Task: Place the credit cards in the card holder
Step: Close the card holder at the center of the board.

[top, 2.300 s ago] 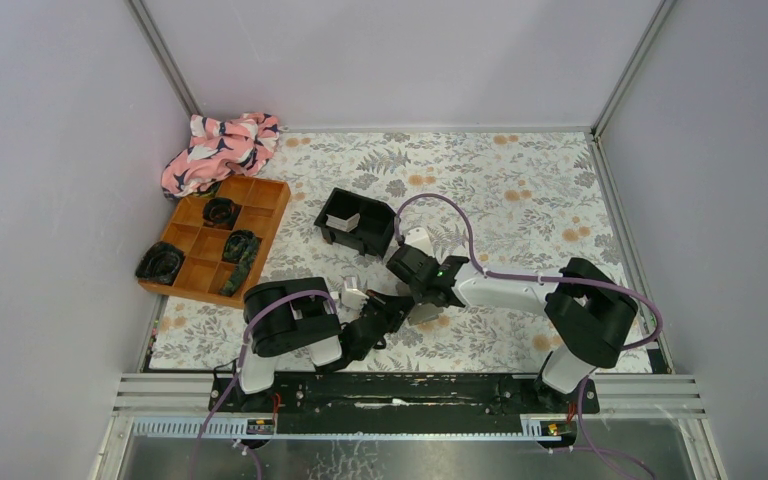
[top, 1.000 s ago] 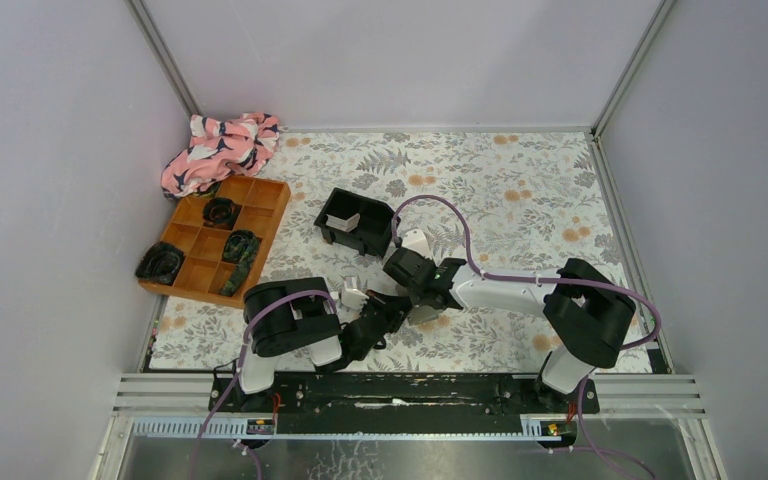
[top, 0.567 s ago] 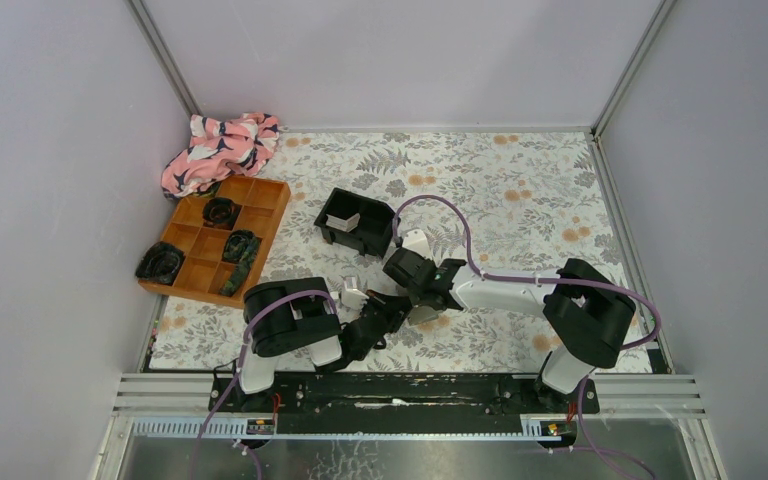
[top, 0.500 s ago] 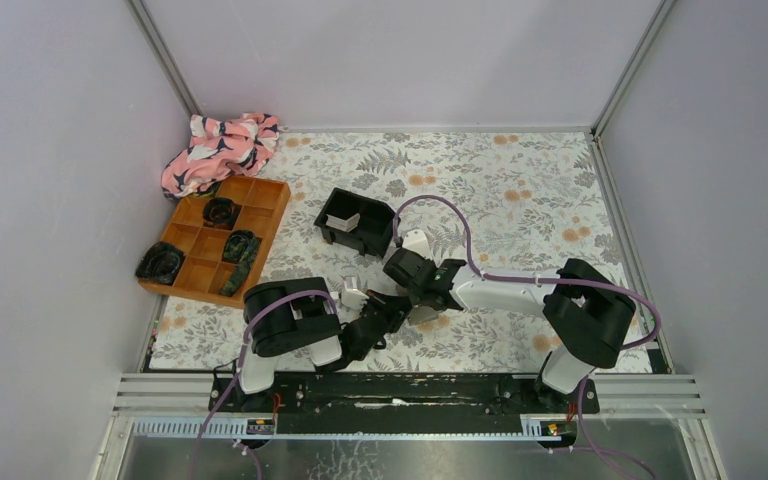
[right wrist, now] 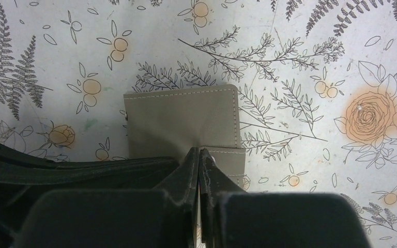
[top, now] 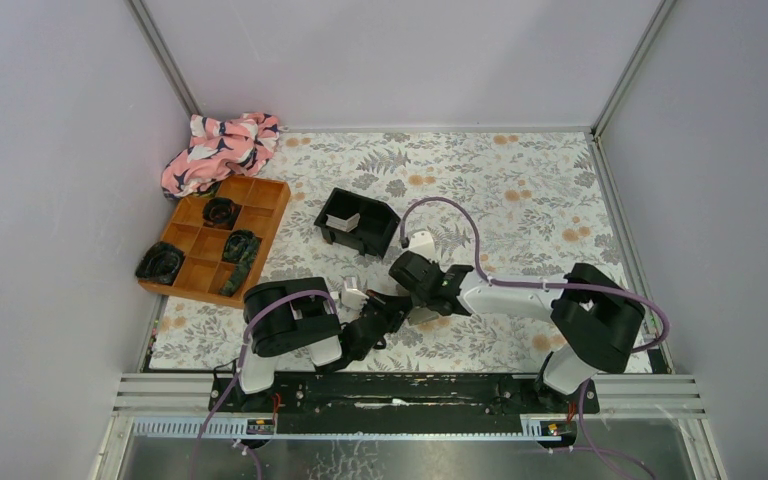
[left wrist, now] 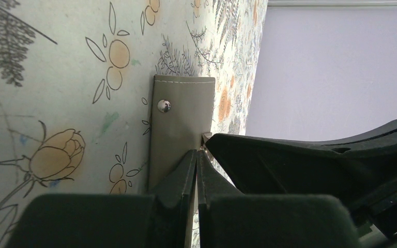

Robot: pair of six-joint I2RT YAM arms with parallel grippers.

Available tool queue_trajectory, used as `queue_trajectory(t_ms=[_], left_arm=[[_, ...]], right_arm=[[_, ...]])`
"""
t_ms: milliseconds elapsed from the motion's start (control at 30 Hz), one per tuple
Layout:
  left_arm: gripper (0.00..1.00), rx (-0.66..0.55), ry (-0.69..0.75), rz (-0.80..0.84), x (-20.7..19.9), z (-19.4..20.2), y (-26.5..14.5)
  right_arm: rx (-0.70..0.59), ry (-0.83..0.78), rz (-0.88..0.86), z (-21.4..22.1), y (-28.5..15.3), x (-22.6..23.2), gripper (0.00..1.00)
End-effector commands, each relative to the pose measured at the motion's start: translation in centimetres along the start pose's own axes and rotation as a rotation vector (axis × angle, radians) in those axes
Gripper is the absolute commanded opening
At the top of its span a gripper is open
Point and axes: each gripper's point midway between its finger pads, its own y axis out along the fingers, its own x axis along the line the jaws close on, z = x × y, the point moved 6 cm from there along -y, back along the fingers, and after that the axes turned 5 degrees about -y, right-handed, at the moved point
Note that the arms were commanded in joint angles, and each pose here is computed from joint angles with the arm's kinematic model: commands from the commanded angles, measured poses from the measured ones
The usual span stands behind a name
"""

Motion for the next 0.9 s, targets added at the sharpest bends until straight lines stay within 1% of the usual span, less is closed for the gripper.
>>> queue_trajectory(t_ms=[0, 867], left_arm=[[0.06, 0.021, 0.149, -0.178, 4.7, -0.6, -0.8], [0.06, 0.018, 0.169, -0.186, 4.6, -0.5, -0.9]], right_arm=[[0.013, 0.035, -0.030, 1.3, -0.6, 0.2, 0.00], [0.005, 0.119, -0.076, 4.8, 0.0, -0.6, 0.00]])
